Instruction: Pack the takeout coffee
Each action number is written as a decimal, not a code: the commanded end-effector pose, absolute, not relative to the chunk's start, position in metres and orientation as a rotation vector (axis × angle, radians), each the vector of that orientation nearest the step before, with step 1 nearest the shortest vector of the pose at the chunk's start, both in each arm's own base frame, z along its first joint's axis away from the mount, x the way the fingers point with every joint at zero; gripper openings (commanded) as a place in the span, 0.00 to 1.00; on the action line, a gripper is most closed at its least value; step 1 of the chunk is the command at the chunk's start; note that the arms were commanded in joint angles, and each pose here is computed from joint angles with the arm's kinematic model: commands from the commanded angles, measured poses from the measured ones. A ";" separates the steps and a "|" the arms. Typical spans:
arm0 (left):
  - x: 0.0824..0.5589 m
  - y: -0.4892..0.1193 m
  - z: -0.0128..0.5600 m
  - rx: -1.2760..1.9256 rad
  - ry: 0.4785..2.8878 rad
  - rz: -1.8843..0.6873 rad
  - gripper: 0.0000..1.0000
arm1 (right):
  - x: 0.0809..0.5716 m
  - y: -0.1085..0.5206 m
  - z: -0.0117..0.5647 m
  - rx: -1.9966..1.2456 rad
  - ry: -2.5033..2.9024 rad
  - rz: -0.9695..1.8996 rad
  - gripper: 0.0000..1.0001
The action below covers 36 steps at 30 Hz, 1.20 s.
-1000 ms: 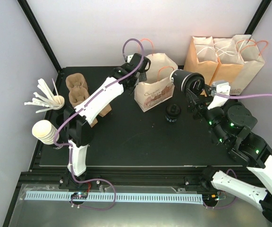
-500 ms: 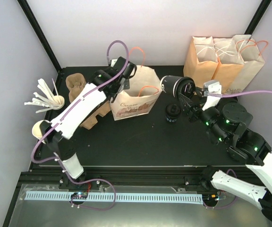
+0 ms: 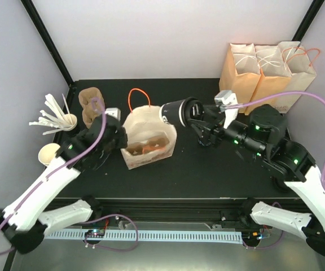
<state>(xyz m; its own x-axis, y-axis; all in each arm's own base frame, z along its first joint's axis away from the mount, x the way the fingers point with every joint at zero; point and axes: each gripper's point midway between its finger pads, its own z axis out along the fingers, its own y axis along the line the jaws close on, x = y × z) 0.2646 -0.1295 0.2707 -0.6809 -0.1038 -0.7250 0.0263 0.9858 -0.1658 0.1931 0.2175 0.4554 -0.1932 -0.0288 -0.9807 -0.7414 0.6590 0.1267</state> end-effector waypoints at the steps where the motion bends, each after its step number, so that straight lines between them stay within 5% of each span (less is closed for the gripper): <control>1: 0.243 -0.152 0.293 0.056 2.135 -0.532 0.08 | 0.174 0.238 0.460 -0.790 1.643 0.839 0.49; 11: 0.222 -0.146 0.285 0.085 2.114 -0.583 0.19 | 0.172 0.287 0.418 -0.976 1.758 0.941 0.49; 27: 0.219 -0.148 0.291 0.155 2.125 -0.568 0.17 | 0.197 0.305 0.318 -1.041 2.014 0.509 0.48; 36: 0.211 -0.147 0.309 0.226 2.075 -0.575 0.33 | 0.188 0.308 0.298 -1.135 2.050 0.417 0.48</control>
<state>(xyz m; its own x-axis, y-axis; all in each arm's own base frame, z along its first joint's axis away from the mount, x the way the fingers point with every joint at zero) 0.2183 -0.1459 0.2814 -0.5925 -0.0828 -0.8013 0.3127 0.8930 -0.3235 0.1868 0.3114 0.2936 -0.3573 -0.5595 -0.7479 -0.8364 0.5480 -0.0105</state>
